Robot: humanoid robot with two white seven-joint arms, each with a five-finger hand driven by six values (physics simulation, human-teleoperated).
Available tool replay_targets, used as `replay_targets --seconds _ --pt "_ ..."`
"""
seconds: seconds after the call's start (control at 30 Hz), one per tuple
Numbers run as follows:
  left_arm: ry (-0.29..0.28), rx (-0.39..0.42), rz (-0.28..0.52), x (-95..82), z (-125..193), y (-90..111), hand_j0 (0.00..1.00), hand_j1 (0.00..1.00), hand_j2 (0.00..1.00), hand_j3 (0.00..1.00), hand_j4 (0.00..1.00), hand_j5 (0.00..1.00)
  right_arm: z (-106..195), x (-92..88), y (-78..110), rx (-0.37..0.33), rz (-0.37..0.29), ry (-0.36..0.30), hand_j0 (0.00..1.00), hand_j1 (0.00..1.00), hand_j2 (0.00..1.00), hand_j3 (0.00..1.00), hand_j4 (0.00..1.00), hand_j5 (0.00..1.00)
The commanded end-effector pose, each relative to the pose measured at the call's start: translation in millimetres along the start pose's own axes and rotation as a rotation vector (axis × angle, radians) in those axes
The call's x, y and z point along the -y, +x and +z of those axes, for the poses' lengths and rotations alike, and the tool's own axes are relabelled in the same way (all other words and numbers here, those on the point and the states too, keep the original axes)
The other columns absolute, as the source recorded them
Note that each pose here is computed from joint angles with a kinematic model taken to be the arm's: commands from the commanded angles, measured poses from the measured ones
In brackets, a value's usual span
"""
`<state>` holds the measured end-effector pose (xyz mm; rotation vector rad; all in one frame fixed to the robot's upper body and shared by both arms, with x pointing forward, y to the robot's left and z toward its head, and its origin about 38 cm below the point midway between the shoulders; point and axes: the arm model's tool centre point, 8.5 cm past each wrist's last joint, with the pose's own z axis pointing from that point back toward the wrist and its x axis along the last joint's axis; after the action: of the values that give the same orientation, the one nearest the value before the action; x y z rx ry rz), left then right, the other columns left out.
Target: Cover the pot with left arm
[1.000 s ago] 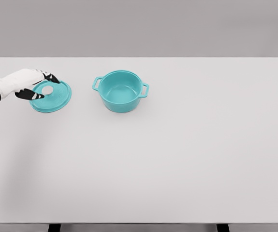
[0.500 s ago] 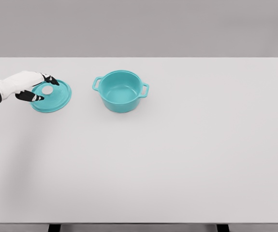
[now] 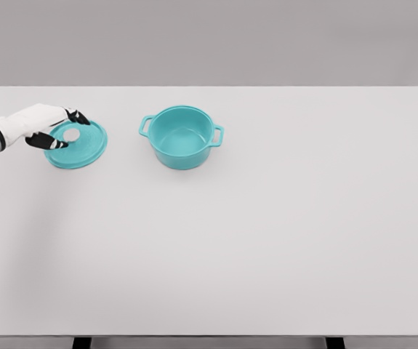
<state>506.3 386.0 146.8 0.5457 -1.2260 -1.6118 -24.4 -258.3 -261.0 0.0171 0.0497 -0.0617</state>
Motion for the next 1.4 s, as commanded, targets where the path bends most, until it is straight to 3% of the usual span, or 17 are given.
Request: replay_targets --seconds 0.0,0.13,0.37,0.5,0.6,1.1,1.37 --pt "-0.002 -0.006 0.014 2.9 0 -2 0.73 0.73 0.73 0.73 0.73 0.73 0 -0.2 -0.4 -0.001 0.000 0.001 1.00 1.00 1.00 1.00 1.00 1.00" --pt "-0.008 -0.009 0.018 5.1 0 -3 0.73 0.73 0.73 0.73 0.73 0.73 0 -0.2 -0.4 -0.001 0.000 0.001 1.00 1.00 1.00 1.00 1.00 1.00" --pt "-0.011 -0.012 0.022 6.6 0 -4 0.61 0.61 0.61 0.61 0.61 0.61 0 -0.2 -0.4 -0.001 0.000 0.001 1.00 1.00 1.00 1.00 1.00 1.00" --pt "-0.010 -0.011 0.021 6.2 0 -4 0.60 0.60 0.60 0.60 0.60 0.60 0 0.0 0.1 0.000 0.000 0.000 1.00 1.00 1.00 1.00 1.00 1.00" --pt "-0.010 -0.011 0.021 6.2 0 -4 0.52 0.52 0.52 0.52 0.52 0.52 0 -0.2 -0.4 -0.001 0.000 0.001 1.00 1.00 1.00 1.00 1.00 1.00" --pt "0.012 -0.009 0.020 0.1 4 -5 0.48 0.48 0.48 0.48 0.48 0.48 0 -0.2 -0.4 -0.001 0.000 0.001 1.00 1.00 1.00 1.00 1.00 1.00" --pt "0.033 -0.003 -0.016 -11.6 10 -4 0.47 0.47 0.47 0.47 0.47 0.47 0 0.0 0.1 0.000 0.000 0.000 1.00 1.00 1.00 1.00 1.00 1.00"
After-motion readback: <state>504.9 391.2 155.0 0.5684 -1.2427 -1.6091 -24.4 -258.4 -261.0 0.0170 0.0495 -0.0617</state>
